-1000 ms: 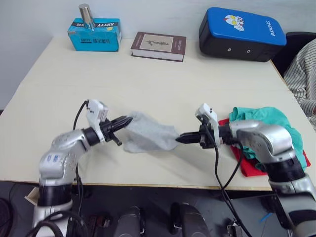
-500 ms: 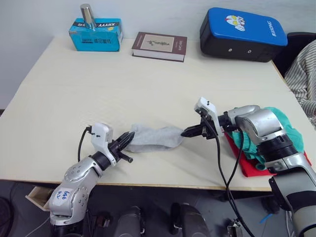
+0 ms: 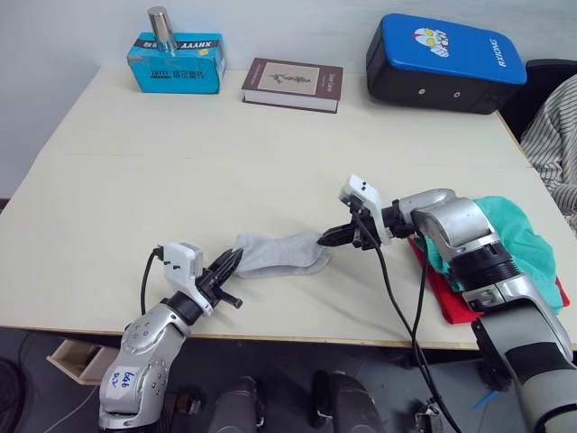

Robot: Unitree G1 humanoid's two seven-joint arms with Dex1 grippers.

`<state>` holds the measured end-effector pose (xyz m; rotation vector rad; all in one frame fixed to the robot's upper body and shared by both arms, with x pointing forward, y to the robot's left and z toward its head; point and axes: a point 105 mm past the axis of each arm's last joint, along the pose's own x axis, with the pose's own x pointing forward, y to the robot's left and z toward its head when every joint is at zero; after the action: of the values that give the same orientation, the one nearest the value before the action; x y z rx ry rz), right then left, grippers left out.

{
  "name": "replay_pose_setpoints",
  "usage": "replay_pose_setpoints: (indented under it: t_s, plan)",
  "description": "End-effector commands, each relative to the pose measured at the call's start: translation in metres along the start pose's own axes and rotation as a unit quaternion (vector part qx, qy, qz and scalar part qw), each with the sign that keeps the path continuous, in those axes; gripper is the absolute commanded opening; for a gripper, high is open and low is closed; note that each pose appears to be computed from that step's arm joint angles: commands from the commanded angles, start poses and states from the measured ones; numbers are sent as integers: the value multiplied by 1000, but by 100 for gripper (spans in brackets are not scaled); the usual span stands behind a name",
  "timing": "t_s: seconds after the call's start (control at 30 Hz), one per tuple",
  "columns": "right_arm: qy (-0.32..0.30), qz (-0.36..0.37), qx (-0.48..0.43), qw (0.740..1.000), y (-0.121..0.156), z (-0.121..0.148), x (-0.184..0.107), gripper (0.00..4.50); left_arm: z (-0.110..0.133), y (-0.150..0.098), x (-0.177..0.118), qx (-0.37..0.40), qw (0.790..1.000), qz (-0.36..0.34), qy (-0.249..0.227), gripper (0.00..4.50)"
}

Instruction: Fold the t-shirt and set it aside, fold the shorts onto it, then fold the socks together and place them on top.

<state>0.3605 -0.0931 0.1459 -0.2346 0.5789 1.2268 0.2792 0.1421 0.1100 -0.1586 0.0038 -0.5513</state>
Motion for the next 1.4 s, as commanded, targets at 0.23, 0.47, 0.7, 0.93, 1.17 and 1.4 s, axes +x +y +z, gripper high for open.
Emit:
replay_pose_setpoints:
  t_s: [0.23, 0.47, 0.7, 0.93, 1.17, 1.4]
  plan:
    - [-1, 10, 4, 1000, 5, 19, -13, 0, -3, -4, 2, 26, 1000, -12, -12, 3]
    - [19, 12, 25, 999, 4, 14, -15, 0, -11, -8, 3, 28, 999, -14, -11, 3]
    - [16, 9, 24, 1000, 0, 11, -16, 152, -7, -9, -3, 38, 999, -14, -24, 131]
    - [-70, -31, -30, 997, -8, 27, -43, 328, 25, 3, -27, 95, 993, -18, -62, 313]
    - [-184, 27, -169, 968, 41, 46, -46, 156, 67, 10, -49, 176, 978, -73, -82, 225]
    - [-223, -26, -212, 951, 64, 22, 22, 0, 46, -10, -7, 162, 972, -166, -22, 26]
